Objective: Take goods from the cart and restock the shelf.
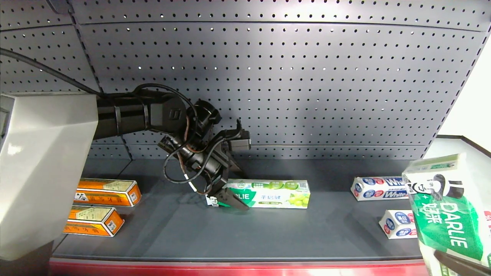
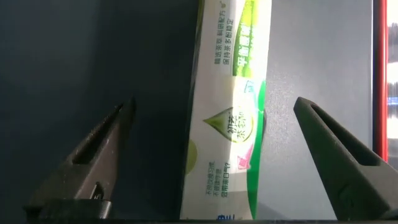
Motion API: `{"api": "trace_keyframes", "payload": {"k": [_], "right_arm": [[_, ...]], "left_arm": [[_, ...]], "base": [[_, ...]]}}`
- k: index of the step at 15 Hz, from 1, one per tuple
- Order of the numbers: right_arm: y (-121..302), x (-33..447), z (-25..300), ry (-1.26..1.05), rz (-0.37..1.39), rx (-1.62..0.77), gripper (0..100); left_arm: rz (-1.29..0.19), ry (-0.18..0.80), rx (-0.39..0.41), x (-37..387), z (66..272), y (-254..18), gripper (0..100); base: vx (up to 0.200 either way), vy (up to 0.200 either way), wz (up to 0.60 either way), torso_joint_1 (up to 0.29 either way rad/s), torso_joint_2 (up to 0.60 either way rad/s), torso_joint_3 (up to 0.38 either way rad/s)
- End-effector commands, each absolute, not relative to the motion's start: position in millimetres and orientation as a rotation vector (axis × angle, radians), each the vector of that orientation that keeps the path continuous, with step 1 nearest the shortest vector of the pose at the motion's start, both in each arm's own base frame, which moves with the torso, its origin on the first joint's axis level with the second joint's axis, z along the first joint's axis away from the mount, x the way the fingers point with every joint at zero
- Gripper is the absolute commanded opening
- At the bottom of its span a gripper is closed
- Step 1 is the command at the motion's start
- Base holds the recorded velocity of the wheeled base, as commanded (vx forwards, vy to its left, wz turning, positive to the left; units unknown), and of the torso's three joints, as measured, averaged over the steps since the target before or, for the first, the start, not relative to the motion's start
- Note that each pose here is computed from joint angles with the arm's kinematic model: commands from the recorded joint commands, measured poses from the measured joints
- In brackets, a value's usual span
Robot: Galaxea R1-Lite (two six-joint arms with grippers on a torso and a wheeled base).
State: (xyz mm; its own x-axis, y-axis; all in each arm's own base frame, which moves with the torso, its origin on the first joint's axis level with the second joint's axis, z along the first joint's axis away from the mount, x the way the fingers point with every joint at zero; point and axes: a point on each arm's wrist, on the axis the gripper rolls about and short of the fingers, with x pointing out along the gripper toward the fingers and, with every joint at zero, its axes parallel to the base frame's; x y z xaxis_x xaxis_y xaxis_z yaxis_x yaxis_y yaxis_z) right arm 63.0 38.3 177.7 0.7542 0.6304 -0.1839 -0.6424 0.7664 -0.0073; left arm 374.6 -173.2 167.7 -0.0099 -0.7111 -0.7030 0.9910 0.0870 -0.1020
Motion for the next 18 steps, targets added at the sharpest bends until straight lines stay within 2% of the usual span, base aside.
{"api": "trace_keyframes", "payload": {"k": [1,10,16,18], "right_arm": [[38.0,62.2,177.9,0.17,0.697,-0.071,0],[37.9,61.9,175.2,0.179,0.697,-0.072,0],[37.3,61.4,173.2,0.184,0.693,-0.071,0],[37.1,61.1,174.8,0.176,0.693,-0.072,0]], "left_arm": [[-1.444,0.711,0.507,373.2,166.9,-175.4,0],[-1.45,0.72,0.507,370.0,166.6,-175.4,0],[-1.46,0.712,0.525,349.0,182.4,-172.1,0],[-1.428,0.733,0.567,336.9,189.1,-166.9,0]], "base": [[0.0,0.0,0.0,0.0,0.0,0.0],[0.0,0.0,0.0,0.0,0.0,0.0],[0.0,0.0,0.0,0.0,0.0,0.0],[0.0,0.0,0.0,0.0,0.0,0.0]]}}
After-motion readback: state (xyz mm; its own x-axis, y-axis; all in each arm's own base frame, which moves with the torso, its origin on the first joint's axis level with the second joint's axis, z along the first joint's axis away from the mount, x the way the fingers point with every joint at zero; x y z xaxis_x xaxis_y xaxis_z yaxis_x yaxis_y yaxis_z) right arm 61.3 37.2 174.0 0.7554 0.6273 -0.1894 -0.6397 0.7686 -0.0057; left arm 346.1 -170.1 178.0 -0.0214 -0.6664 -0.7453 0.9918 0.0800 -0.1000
